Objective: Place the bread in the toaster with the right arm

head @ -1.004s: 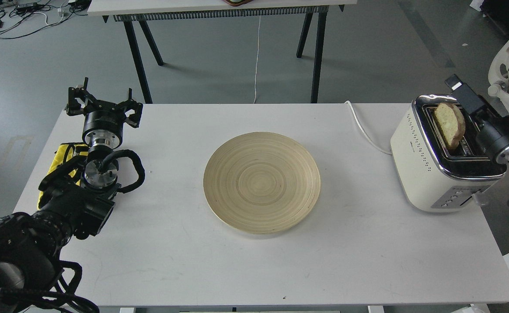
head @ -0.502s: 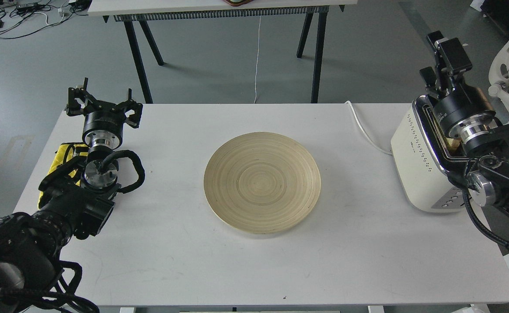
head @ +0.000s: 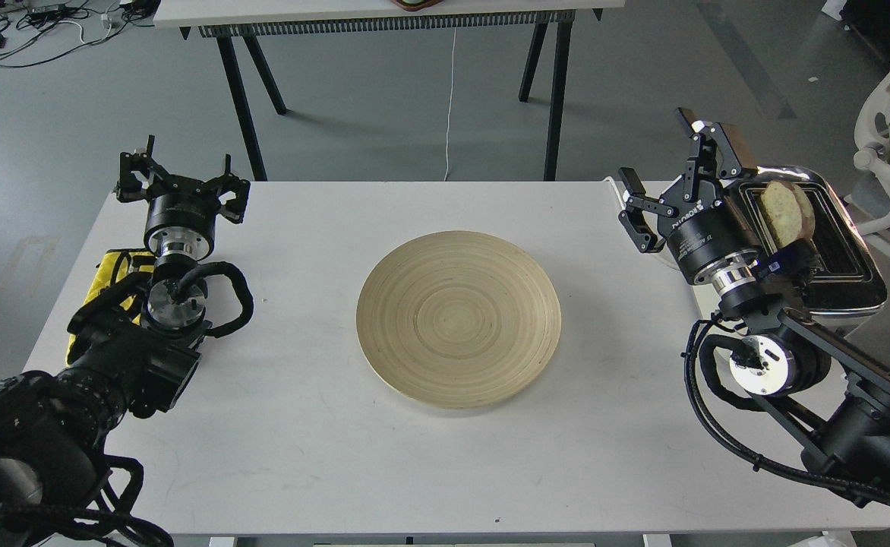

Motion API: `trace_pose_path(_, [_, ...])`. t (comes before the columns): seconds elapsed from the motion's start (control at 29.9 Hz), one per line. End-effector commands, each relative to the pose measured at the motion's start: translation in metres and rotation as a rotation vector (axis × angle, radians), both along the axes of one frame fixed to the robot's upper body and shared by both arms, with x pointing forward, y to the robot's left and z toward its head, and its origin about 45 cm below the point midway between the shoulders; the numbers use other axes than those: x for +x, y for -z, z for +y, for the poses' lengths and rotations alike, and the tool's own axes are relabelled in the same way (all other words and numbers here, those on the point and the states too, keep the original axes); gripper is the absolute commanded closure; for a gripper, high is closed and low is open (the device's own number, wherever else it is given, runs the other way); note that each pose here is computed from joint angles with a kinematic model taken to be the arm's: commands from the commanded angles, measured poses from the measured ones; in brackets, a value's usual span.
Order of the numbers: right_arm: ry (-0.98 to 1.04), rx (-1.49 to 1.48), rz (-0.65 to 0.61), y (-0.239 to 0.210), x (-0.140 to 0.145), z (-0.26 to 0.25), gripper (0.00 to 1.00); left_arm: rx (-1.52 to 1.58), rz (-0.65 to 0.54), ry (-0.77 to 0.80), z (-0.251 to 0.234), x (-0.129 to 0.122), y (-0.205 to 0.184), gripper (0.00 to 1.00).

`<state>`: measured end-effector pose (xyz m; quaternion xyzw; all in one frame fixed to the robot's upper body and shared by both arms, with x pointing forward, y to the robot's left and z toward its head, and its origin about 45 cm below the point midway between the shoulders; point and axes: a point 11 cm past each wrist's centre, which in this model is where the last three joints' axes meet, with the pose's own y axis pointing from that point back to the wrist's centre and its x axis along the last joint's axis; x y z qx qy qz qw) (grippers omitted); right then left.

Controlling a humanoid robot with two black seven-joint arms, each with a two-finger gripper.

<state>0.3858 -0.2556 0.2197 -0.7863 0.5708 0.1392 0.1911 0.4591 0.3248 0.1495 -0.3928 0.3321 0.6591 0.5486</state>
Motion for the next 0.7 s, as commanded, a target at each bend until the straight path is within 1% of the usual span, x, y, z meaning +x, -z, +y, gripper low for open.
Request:
trace_pose_path(0.0, [-0.022, 0.178, 0.018, 0.022, 0.005, -0.015, 0.02, 0.0, 0.0, 0.001, 0.0, 0.0, 0.0, 0.0])
trace_pose_path(0.07, [-0.017, 0.228, 0.036, 0.036, 0.006, -0.026, 0.02, 0.001, 0.0, 0.0, 0.0, 0.0, 0.0, 0.0])
trace_pose_path(0.13, [-0.035, 0.25, 0.04, 0.043, 0.007, -0.025, 0.02, 0.0, -0.001, -0.001, 0.0, 0.0, 0.0, 0.0])
trace_pose_path(0.44, [-0.056, 0.288, 0.042, 0.047, 0.007, -0.011, 0.02, 0.0, 0.0, 0.001, 0.0, 0.0, 0.0, 0.0])
trace_pose_path(0.67, [-0.041, 0.292, 0.053, 0.05, 0.005, -0.012, 0.02, 0.0, 0.0, 0.001, 0.0, 0.0, 0.0, 0.0])
